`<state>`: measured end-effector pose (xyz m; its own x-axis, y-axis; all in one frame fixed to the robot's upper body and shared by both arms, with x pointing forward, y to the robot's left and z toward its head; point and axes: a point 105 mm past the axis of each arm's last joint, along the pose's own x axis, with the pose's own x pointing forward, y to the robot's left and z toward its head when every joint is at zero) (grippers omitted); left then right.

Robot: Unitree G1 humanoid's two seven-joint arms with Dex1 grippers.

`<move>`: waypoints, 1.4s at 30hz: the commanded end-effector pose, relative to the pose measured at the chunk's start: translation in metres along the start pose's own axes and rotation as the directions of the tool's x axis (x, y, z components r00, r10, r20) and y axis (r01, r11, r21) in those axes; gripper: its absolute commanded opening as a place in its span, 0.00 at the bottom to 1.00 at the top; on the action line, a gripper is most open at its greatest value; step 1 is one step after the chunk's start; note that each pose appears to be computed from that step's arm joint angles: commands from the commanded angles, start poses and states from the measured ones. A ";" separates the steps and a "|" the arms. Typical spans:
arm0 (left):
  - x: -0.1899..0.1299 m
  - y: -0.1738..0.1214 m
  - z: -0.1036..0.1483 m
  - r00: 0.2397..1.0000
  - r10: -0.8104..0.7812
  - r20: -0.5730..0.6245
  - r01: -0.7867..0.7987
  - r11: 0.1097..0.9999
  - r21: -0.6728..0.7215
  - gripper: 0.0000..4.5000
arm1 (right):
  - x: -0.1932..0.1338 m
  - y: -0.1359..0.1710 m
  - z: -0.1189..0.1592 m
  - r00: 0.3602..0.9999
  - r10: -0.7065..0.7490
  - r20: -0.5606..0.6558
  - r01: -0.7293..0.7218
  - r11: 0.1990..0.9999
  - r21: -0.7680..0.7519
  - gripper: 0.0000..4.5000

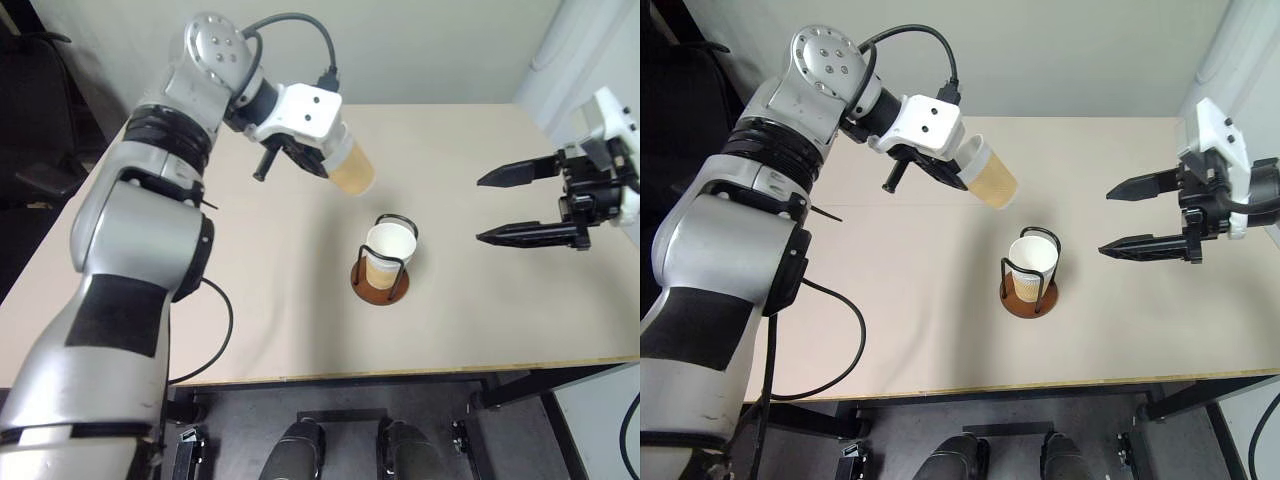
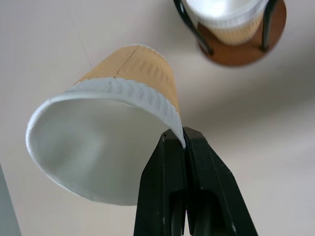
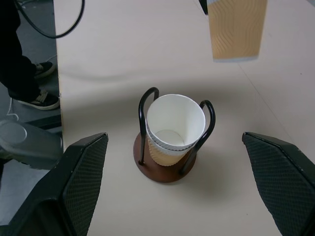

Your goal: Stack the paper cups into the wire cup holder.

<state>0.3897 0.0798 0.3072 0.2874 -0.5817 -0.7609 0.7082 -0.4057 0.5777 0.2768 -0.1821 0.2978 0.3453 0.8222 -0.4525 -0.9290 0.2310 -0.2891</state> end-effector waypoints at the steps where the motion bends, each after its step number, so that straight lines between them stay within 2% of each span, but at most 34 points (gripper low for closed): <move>1: -0.010 0.012 0.027 1.000 0.004 0.024 -0.007 0.995 0.098 0.01 | -0.014 0.004 0.010 1.000 -0.010 0.016 0.010 0.999 -0.032 0.99; 10: -0.005 0.010 0.062 0.991 -0.061 0.120 0.039 0.983 0.180 0.01 | -0.021 0.008 0.001 1.000 -0.013 -0.006 0.013 1.000 -0.017 0.99; 15: -0.009 0.003 0.069 0.985 -0.100 0.137 0.072 0.979 0.193 0.01 | -0.022 0.008 0.001 1.000 -0.010 -0.007 0.010 1.000 -0.027 0.99; 26: 0.004 -0.020 0.069 0.964 -0.204 0.169 0.170 0.966 0.194 0.01 | -0.017 0.001 0.004 1.000 -0.003 0.020 0.004 0.998 -0.058 0.99; 38: 0.003 -0.022 0.062 0.967 -0.200 0.156 0.172 0.969 0.177 0.01 | -0.018 -0.004 0.010 0.999 -0.012 0.035 0.015 0.996 -0.087 0.99; 42: 0.003 -0.022 0.061 0.968 -0.198 0.152 0.171 0.970 0.175 0.01 | -0.022 -0.007 0.021 0.997 -0.036 0.073 0.044 0.993 -0.108 0.99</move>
<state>0.3388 0.0412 0.3049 0.0457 -0.5932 -0.8038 0.6314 -0.6063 0.4834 0.2768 -0.1914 0.3118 0.3440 0.8447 -0.4100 -0.9172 0.2089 -0.3392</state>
